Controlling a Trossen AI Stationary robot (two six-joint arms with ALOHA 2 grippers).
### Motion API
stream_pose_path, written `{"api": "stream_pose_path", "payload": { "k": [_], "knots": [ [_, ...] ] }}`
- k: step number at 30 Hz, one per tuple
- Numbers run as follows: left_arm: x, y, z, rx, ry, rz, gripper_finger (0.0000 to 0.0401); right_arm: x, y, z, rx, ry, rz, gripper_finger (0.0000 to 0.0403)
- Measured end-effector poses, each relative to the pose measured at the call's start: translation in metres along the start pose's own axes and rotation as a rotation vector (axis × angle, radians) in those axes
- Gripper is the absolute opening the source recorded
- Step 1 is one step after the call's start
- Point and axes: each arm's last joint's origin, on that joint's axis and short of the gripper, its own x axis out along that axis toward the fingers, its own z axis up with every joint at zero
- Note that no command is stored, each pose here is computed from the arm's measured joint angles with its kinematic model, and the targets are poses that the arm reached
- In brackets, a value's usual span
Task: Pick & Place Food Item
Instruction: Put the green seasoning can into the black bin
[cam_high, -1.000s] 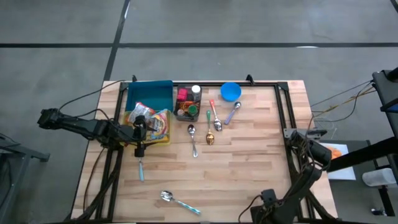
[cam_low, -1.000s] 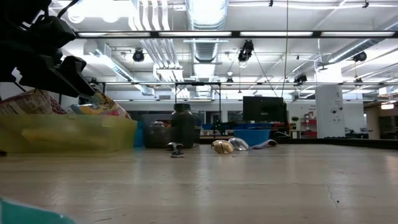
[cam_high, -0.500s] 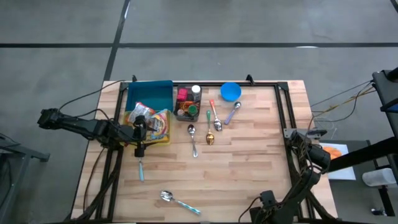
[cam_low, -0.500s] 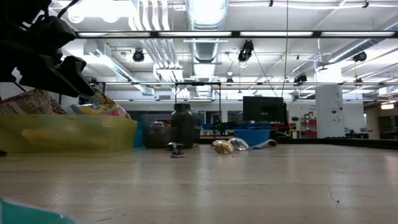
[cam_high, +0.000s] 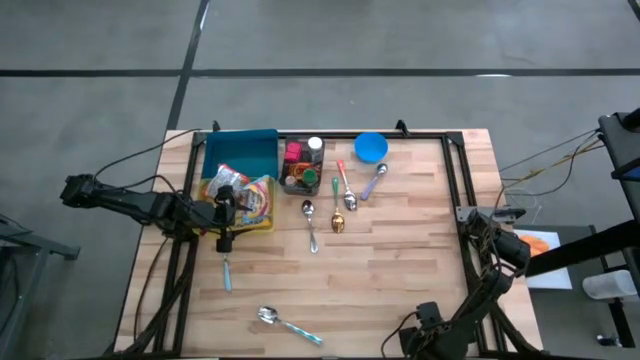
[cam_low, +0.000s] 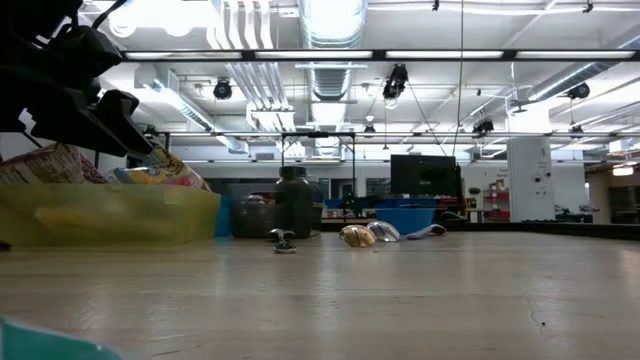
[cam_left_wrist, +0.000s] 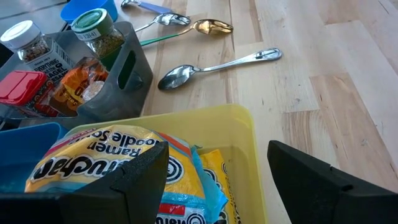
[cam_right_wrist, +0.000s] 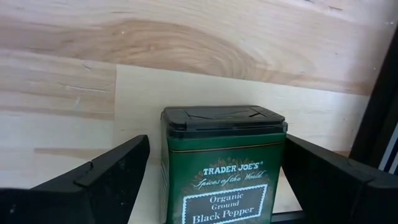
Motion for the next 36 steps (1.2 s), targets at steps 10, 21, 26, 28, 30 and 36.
{"api": "stream_pose_path", "payload": {
  "k": [10,21,26,28,30,36],
  "knots": [
    [0.0,0.0,0.0,0.0,0.0,0.0,0.0271,0.0003,0.0014,-0.001,-0.005,0.012,0.012,0.0308],
    [0.0,0.0,0.0,-0.001,0.0,0.0,0.0271,-0.0001,0.0012,-0.001,-0.012,0.023,0.003,0.0286],
    [0.0,0.0,0.0,-0.003,0.0,0.0,0.0271,0.0001,0.0013,-0.0011,-0.012,0.024,0.003,0.0292],
    [0.0,0.0,0.0,-0.003,0.0,0.0,0.0271,0.0003,0.0013,-0.0012,-0.012,0.024,0.002,0.0293],
    [0.0,0.0,0.0,-0.003,0.0,0.0,0.0271,0.0004,0.0014,-0.0012,-0.012,0.024,0.002,0.0293],
    [0.0,0.0,-0.0001,-0.003,0.0,0.0,0.0271,-0.0022,-0.0001,-0.0002,-0.022,0.025,0.003,0.0294]
  ]
}}
